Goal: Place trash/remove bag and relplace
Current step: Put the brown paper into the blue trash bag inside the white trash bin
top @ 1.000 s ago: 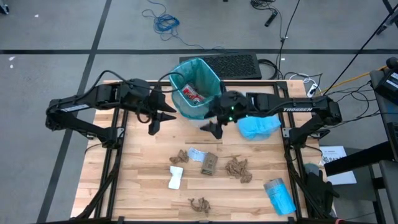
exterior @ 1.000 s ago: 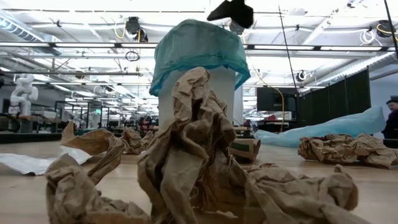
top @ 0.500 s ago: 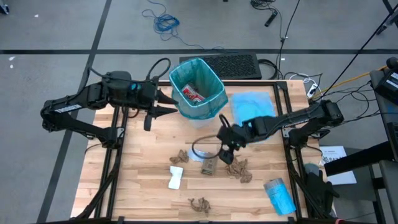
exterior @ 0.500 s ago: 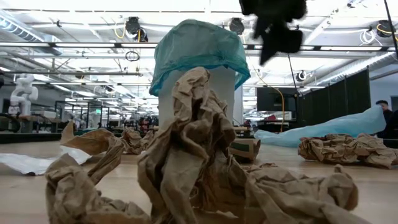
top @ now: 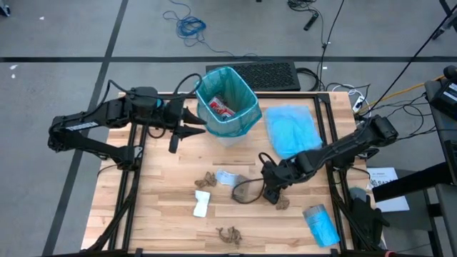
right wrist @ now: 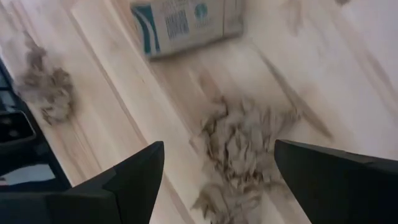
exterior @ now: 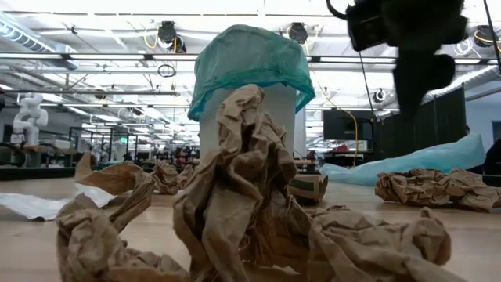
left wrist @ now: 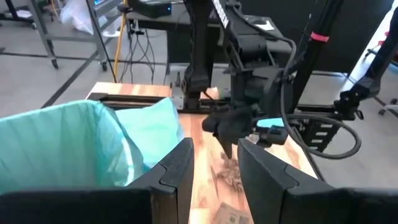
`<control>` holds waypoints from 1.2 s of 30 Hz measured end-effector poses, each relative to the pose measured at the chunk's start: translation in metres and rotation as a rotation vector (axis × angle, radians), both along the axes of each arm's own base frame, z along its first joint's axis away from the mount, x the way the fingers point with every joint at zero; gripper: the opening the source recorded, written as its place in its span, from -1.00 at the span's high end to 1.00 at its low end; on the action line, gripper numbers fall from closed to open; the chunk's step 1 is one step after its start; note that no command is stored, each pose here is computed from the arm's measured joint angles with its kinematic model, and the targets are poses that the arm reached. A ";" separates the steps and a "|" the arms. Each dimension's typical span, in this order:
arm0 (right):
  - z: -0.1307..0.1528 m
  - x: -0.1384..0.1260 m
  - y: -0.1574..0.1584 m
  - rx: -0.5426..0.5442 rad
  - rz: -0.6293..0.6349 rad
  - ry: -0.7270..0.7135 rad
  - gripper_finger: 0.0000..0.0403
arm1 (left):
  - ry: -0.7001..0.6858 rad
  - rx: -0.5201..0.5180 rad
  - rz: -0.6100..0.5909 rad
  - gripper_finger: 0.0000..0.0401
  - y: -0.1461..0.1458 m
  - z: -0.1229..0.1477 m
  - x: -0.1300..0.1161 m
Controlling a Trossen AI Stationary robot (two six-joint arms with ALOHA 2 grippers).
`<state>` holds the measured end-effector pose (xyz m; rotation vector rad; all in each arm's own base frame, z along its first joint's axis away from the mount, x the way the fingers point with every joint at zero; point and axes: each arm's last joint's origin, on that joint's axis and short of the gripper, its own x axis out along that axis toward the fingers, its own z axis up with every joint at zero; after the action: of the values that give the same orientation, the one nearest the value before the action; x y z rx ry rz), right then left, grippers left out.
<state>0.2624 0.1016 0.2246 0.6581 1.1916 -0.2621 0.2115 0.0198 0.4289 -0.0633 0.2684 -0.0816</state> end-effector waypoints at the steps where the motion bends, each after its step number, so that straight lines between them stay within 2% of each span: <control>1: -0.002 -0.002 0.002 0.000 -0.005 0.009 -0.48 | -0.006 0.001 -0.001 0.40 0.000 0.000 0.000; 8: -0.028 -0.014 -0.002 -0.010 -0.059 0.080 -0.48 | -0.031 0.011 -0.002 0.40 0.000 0.003 0.001; 12: -0.043 -0.014 -0.005 0.023 -0.090 0.037 -0.48 | -0.032 0.011 -0.002 0.40 0.000 0.003 0.001; 21: -0.048 -0.011 -0.013 0.030 -0.124 0.016 -0.48 | -0.031 0.011 -0.002 0.40 0.000 0.003 0.001; 36: -0.074 -0.003 -0.013 -0.011 -0.123 0.098 -0.47 | -0.031 0.029 -0.007 0.40 0.000 0.003 0.000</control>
<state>0.2595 0.0890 0.1509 0.7170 1.2442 -0.4078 0.2120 0.0196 0.4319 -0.0325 0.2383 -0.0854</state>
